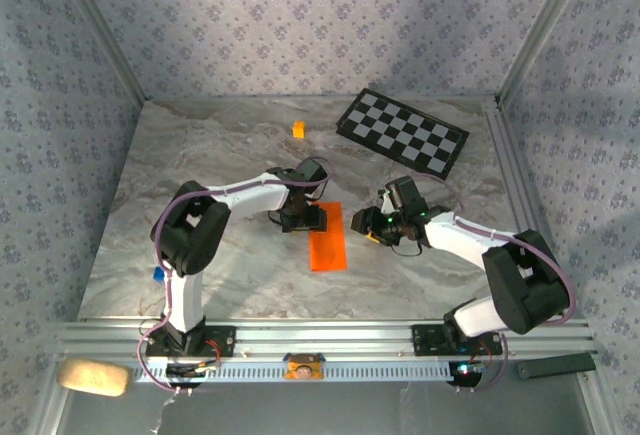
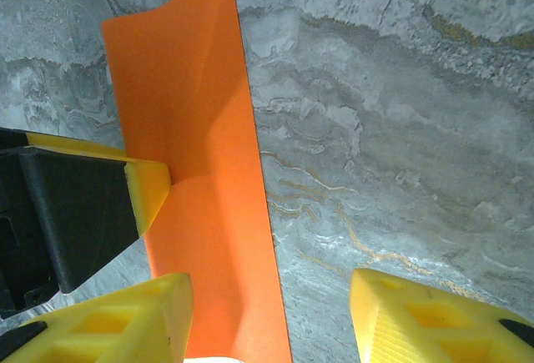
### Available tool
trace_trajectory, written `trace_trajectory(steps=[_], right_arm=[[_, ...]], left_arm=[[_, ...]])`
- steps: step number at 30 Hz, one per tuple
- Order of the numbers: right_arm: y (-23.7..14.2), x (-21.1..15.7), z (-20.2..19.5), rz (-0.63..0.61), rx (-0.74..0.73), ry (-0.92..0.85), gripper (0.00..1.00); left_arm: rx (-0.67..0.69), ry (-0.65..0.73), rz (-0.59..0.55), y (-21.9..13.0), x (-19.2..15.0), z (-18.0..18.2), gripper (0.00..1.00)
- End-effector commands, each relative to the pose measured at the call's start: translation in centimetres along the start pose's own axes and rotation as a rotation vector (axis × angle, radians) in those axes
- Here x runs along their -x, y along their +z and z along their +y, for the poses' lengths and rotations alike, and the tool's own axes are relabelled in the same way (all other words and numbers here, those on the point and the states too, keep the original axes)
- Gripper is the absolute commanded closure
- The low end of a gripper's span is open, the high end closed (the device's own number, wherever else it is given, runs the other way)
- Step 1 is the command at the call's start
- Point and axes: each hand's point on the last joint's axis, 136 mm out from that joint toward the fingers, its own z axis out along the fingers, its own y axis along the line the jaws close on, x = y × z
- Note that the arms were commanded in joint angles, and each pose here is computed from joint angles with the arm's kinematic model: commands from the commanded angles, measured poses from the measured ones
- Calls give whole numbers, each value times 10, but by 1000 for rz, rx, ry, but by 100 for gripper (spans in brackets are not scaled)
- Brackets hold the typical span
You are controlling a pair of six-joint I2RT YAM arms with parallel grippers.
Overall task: Fold a paper plane with a square sheet of paper (pick it up from the middle)
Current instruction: First fold the square sheet of paper in half at the center of the table, then hold the square sheet of paper at the center of the table.
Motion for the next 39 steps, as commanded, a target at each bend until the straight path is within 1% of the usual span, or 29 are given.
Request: trace_trajectory(steps=[1, 6, 11, 14, 16, 18, 26, 39], right_arm=[[-3, 0, 4, -7, 3, -12, 46], [-3, 0, 6, -6, 10, -16, 47], [0, -1, 10, 2, 36, -25, 56], [4, -2, 14, 14, 55, -36, 74], [8, -3, 19, 34, 65, -50, 90], [13, -6, 23, 57, 60, -65, 100], [35, -7, 28, 101, 39, -75, 100], [57, -8, 36, 160, 35, -93, 100]], left_arm=[[33, 3, -9, 39, 3, 8, 38], [34, 14, -3, 40, 2, 9, 38], [35, 18, -2, 41, 1, 9, 38], [38, 17, 0, 41, 1, 10, 38], [37, 16, -2, 41, 1, 10, 38], [36, 16, -2, 42, 1, 9, 38], [42, 17, 0, 43, 0, 11, 38], [46, 13, 3, 46, -3, 12, 38]])
